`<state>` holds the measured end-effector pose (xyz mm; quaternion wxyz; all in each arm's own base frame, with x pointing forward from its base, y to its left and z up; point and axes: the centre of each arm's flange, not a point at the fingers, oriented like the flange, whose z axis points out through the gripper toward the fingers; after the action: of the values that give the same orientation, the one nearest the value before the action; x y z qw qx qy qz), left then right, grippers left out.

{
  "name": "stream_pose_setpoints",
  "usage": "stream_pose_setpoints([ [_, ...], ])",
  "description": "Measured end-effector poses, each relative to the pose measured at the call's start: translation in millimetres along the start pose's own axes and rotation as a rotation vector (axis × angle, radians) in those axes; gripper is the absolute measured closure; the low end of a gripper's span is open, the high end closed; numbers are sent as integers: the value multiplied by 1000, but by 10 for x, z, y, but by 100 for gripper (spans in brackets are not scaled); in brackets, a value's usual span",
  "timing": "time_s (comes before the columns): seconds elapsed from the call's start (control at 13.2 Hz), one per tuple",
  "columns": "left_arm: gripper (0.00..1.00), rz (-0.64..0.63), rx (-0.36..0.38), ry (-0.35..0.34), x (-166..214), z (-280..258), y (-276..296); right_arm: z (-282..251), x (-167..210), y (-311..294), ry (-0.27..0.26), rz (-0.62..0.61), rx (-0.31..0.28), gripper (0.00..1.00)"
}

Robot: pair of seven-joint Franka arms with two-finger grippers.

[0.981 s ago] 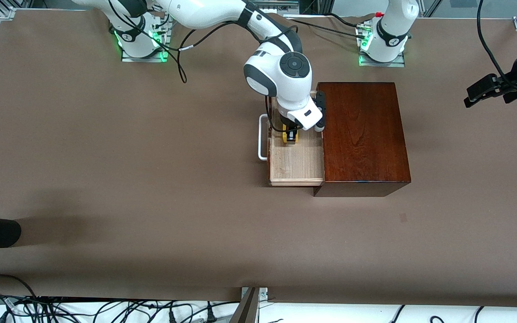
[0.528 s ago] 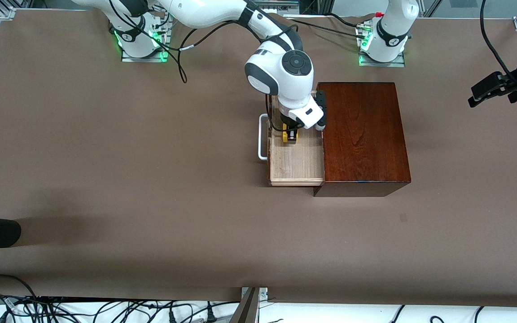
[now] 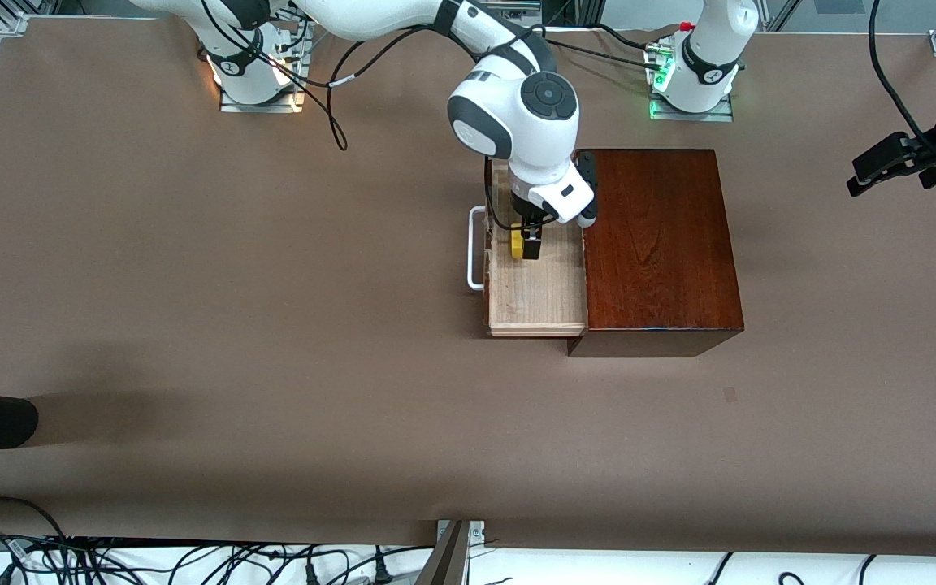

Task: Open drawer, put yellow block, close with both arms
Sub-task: 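Lower the cube into the drawer and open the right gripper, then raise the right gripper away while the left gripper reaches the drawer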

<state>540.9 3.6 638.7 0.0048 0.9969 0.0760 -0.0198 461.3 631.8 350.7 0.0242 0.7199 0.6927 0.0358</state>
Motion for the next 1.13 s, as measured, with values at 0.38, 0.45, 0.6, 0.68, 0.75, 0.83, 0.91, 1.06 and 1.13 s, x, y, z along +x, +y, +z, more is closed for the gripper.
stream_pose_setpoints([
  [0.38, 0, 0, 0, 0, 2, 0, 0, -703, -231, 162, -34, 36, -9, 0],
  [0.45, 0, 0, 0, 0, 2, 0, 0, -866, -370, 280, -40, 45, -11, 0],
  [0.6, 0, -1, 0, -1, 6, 5, -2, -1134, -697, 583, -43, 81, -17, 0],
  [0.68, 0, -1, 0, -1, 9, 9, -4, -1255, -858, 713, -44, 102, -20, 0],
  [0.75, 0, -1, 0, -2, 11, 11, -4, -1355, -986, 801, -48, 122, -20, 0],
  [0.83, 0, -1, 1, -2, 12, 13, -4, -1431, -1091, 867, -54, 139, -18, 0],
  [0.91, 0, -1, 1, -3, 14, 17, -3, -1471, -1183, 936, -57, 156, -18, 0],
  [1.06, 0, 4, 2, -10, 33, 55, 28, -1469, -1385, 1116, -67, 202, -19, 0],
  [1.13, 0, 9, 4, -15, 45, 83, 59, -1436, -1495, 1212, -77, 228, -17, 0],
])
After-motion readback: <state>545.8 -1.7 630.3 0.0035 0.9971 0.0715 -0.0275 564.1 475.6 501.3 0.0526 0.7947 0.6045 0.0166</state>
